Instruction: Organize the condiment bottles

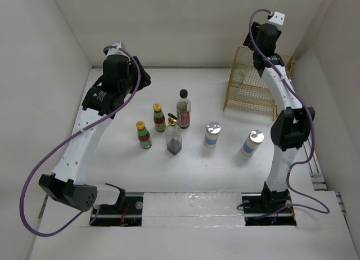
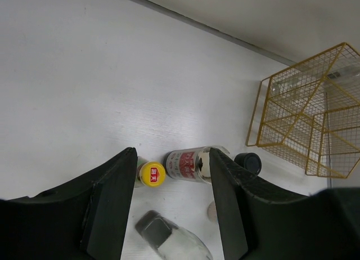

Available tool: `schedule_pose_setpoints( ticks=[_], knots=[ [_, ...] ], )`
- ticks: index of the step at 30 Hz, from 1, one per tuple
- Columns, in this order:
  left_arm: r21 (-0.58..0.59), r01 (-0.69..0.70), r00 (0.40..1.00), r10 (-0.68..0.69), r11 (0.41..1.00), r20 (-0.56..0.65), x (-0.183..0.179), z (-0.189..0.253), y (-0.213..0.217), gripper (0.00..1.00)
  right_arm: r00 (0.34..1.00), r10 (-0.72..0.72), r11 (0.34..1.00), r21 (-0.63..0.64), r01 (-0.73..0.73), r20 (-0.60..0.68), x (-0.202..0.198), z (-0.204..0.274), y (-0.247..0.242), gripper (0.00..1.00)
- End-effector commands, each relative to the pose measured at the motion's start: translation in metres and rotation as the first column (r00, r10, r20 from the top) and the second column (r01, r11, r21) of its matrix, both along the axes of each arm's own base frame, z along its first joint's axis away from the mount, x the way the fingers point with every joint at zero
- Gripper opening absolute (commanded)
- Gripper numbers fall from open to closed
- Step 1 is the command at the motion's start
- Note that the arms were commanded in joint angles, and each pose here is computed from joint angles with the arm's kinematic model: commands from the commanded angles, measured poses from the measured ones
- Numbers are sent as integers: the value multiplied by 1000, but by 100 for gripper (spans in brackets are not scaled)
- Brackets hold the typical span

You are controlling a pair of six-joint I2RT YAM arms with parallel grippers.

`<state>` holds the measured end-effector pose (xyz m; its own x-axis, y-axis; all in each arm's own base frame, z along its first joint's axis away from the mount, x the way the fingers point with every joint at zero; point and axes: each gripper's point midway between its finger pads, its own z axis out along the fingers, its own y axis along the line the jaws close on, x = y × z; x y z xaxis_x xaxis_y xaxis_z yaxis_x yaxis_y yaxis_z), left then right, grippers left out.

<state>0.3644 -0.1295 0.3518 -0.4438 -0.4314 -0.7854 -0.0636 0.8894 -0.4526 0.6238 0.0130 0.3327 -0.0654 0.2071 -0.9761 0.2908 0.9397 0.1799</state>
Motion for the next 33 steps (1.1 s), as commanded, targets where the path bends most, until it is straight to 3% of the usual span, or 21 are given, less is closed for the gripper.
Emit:
schedule_pose_setpoints(
  ticks=[1, 5, 9, 10, 11, 15, 16, 17, 18, 20, 22, 24, 26, 28, 33],
  knots=[
    [-23, 7, 998, -6, 1000, 59, -6, 17, 1, 50, 994, 7, 1000, 14, -8, 107, -26, 69, -5, 74],
    [-23, -1, 998, 3, 1000, 69, -8, 21, 4, 50, 987, 8, 1000, 2, -9, 157, -55, 104, -9, 84],
    [-30, -38, 997, 40, 999, 70, -7, 23, 9, 50, 972, 107, 994, -9, -107, 208, -93, 138, 9, 86],
    [-23, -47, 997, 48, 999, 61, -8, 21, 11, 50, 964, 165, 986, -13, -166, 207, -101, 138, 24, 83],
    [-23, -58, 996, 60, 998, 71, -8, 25, 13, 50, 951, 238, 971, -30, -237, 196, -111, 136, 49, 78],
    [-23, -84, 994, 86, 996, 74, -4, 26, 16, 50, 833, 546, 838, -55, -543, 92, -171, 89, 132, 13],
    [-28, -84, 993, 86, 996, 85, -5, 31, 16, 50, 788, 611, 791, -66, -608, 78, -185, 83, 147, 10],
    [-24, -84, 993, 86, 996, 77, -6, 29, 16, 50, 680, 730, 684, -79, -725, 68, -209, 78, 180, 10],
    [-21, -93, 993, 94, 995, 76, -3, 30, 17, 50, 630, 777, 629, -74, -774, 22, -228, 65, 191, 10],
    [-5, -98, 993, 98, 995, 71, 0, 26, 18, 50, 514, 857, 509, -93, -856, -41, -269, 50, 209, 34],
    [10, -118, 989, 117, 993, 85, 3, 33, 22, 50, 415, 896, 404, -96, -910, -156, -309, 27, 224, 64],
    [25, -133, 987, 131, 991, 90, 6, 36, 25, 50, 309, 928, 298, -85, -951, -207, -342, 13, 242, 73],
    [32, -130, 987, 126, 991, 98, 9, 41, 24, 50, 247, 943, 238, -65, -969, -225, -359, -8, 255, 80],
    [32, -130, 987, 126, 991, 98, 12, 41, 23, 51, 177, 964, 167, -64, -984, -200, -376, -13, 278, 81],
    [21, -127, 990, 125, 992, 69, 15, 30, 19, 51, 123, 983, 111, -94, -989, -136, -383, -23, 322, 82]
  ],
)
